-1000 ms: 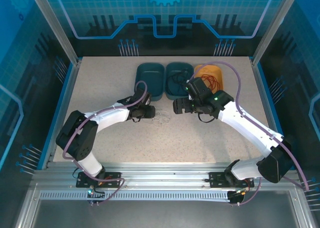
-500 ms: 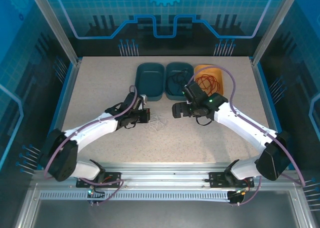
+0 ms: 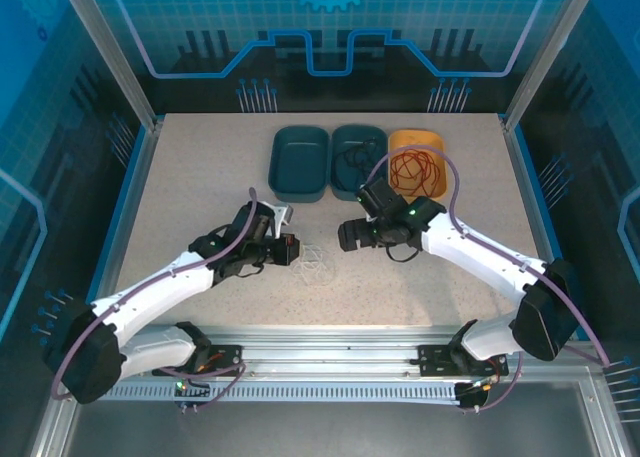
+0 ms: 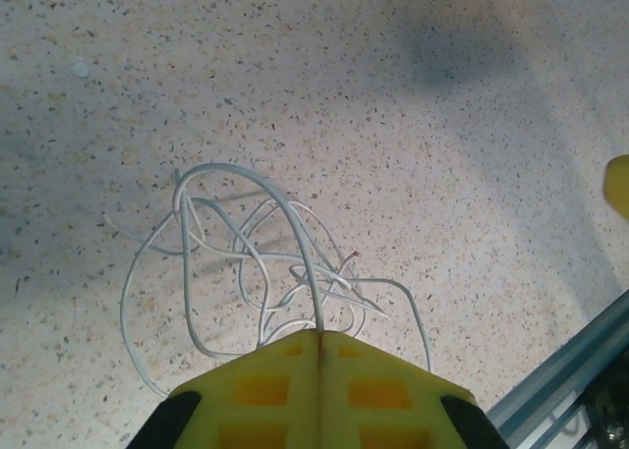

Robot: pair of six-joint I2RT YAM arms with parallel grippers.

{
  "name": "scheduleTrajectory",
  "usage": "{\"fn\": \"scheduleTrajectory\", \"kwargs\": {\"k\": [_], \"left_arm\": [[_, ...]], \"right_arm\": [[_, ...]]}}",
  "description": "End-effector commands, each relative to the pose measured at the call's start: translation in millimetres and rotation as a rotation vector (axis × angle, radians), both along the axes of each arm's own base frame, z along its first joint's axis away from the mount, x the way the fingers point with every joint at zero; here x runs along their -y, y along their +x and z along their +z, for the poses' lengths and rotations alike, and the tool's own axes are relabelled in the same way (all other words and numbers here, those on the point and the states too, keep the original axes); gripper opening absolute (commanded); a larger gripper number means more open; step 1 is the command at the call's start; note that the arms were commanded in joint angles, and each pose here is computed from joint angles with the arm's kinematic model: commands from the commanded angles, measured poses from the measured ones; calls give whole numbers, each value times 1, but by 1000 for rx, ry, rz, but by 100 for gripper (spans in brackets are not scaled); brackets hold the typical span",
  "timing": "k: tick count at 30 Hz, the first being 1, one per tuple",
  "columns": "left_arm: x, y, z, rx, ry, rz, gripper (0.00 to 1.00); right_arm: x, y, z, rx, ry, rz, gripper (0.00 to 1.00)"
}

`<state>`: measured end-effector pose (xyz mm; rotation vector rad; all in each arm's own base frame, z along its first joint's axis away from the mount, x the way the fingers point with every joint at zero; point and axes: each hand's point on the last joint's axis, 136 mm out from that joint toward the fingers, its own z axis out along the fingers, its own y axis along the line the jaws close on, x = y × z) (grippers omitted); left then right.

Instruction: Untangle the cables

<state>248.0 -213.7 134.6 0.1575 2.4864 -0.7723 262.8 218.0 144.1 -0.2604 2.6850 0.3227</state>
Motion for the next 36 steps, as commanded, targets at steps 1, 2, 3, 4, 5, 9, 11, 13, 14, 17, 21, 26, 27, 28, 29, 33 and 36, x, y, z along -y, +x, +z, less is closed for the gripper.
{"fn": "scheduleTrajectory", "kwargs": {"k": [1,2,3,4,5,9,11,13,14,17,21,26,27,28,29,33,36], "left_arm": [[-5,-10,-5,-29,-10,19,0],[-6,-10,-6,-30,-11,25,0],[-8,-11,-10,-35,-7,34,0],[-9,-10,-13,-36,-3,41,0],[-10,-9,-17,-40,5,50,0],[-10,-6,-27,-66,26,57,0],[-7,-5,-29,-73,23,57,0],[-6,-4,-30,-75,18,59,0],[-6,-3,-31,-77,18,60,0],[-7,-3,-34,-79,28,61,0],[-8,-3,-39,-84,36,65,0],[-6,-2,-44,-100,41,58,0],[-5,-2,-44,-101,46,55,0],[-6,-2,-44,-103,53,55,0],[-7,-1,-44,-99,65,55,1],[-21,5,-41,-72,138,91,2],[-32,10,-35,-56,165,123,5]], "right_arm": [[-22,-3,-11,-28,59,37,88],[-26,-3,-14,-35,61,45,87],[-30,-4,-18,-46,63,54,85],[-35,-5,-22,-55,67,60,84],[-42,-7,-25,-67,77,72,82],[-75,-18,-37,-97,143,112,78],[-87,-22,-41,-106,173,112,78],[-98,-26,-45,-112,186,122,78],[-101,-27,-47,-115,184,122,79],[-114,-33,-56,-132,172,141,83],[-124,-38,-77,-162,113,152,84],[-119,-34,-101,-174,52,124,68],[-116,-33,-103,-174,38,117,63],[-114,-34,-105,-173,30,112,57],[-112,-34,-106,-171,23,107,50],[-93,-32,-105,-149,-6,70,25],[-75,-30,-105,-139,-17,35,19]]}}
